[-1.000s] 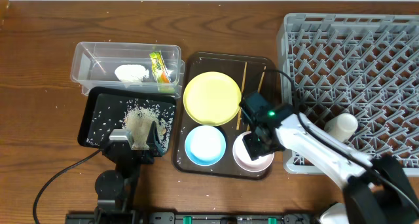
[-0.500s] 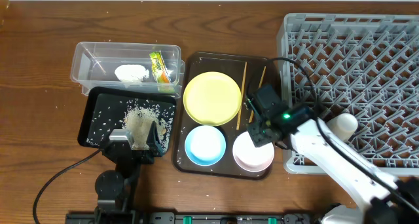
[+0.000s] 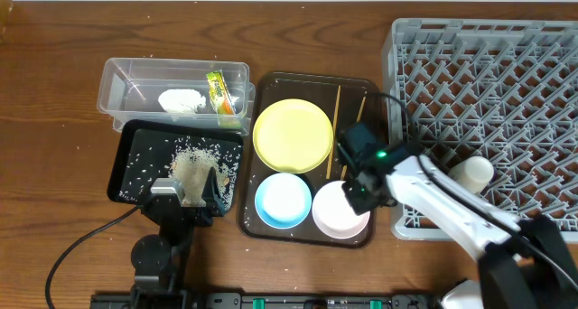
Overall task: Sort waste into correct bins and load items into the dishwasher rack
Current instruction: 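Carry the pink bowl with the right gripper into the rack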
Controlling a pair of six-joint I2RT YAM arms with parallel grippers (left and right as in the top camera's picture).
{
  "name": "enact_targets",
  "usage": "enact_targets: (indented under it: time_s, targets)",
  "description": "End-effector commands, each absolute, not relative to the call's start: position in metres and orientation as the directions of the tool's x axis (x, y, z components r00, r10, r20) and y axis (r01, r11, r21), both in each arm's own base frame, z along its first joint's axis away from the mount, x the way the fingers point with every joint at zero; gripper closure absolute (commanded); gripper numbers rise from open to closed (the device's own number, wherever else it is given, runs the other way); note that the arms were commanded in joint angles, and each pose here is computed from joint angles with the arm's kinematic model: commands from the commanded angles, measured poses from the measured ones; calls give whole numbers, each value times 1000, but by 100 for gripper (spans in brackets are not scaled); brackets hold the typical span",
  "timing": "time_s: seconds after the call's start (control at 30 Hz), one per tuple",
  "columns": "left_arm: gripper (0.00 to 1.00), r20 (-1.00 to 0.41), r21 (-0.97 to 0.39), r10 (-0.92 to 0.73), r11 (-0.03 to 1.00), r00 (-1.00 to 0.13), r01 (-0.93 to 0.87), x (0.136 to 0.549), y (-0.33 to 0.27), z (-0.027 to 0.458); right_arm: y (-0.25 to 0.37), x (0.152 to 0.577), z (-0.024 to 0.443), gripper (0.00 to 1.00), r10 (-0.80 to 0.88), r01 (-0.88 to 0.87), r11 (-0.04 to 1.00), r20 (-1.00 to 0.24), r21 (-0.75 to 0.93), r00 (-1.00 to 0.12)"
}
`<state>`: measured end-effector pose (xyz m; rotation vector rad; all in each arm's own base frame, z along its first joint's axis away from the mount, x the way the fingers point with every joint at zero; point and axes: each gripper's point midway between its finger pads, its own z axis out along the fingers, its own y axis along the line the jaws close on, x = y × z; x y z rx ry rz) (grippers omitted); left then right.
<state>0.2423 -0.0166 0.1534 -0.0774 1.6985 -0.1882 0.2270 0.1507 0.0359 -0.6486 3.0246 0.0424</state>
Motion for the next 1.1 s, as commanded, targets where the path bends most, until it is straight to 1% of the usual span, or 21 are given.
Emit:
enact_targets:
  time_s: [0.0,0.13,0.2,0.27,0.3,0.37,0.43,0.5,0.67,0.7,0.77,0.93,1.0,1.07]
  targets:
    - [4,-975,-159,-147,986,-168,59,242,-17,139,138,262,88,99,-280,-284,959,-225,-15,-933]
    - [4,-975,-159,-147,986,-167,59,242,-17,139,115,288,153,98,-173,-161,985,-427,-64,-888]
    - [4,-975,-159,-147,986,-167,59,242,-17,139,95,301,192,99,-99,-47,993,-558,-108,-824]
    - [4,-975,-159,-147,986,-167,59,242,-17,139,61,310,229,98,-11,142,976,-689,-166,-725]
    - [4,-975,-159,-147,986,-168,59,242,-17,139,44,311,244,98,20,239,952,-741,-190,-671]
    - [4,-975,-159,-147,986,-167,59,242,-17,139,3,305,276,98,77,472,854,-842,-221,-534]
    - [4,-975,-159,-147,986,-167,59,242,-17,139,-23,298,296,98,82,613,756,-895,-230,-437]
    - [4,-975,-159,-147,986,-168,59,242,-17,139,-41,295,307,99,65,694,677,-920,-245,-387]
    - [4,-975,-159,-147,986,-167,59,242,-17,139,-71,306,302,99,47,792,532,-923,-300,-382]
    - [4,-975,-159,-147,986,-167,59,242,-17,139,-80,310,299,99,40,813,487,-922,-319,-386]
    - [4,-975,-159,-147,986,-167,59,242,-17,139,-89,318,290,99,34,826,441,-913,-352,-407]
    - [4,-975,-159,-147,986,-167,59,242,-17,139,-105,351,254,99,-3,776,378,-838,-506,-545]
    - [4,-975,-159,-147,986,-167,59,242,-17,139,-110,360,241,99,-38,738,323,-787,-592,-615]
    - [4,-975,-159,-147,986,-167,59,242,-17,139,-115,363,232,99,-56,719,266,-755,-642,-654]
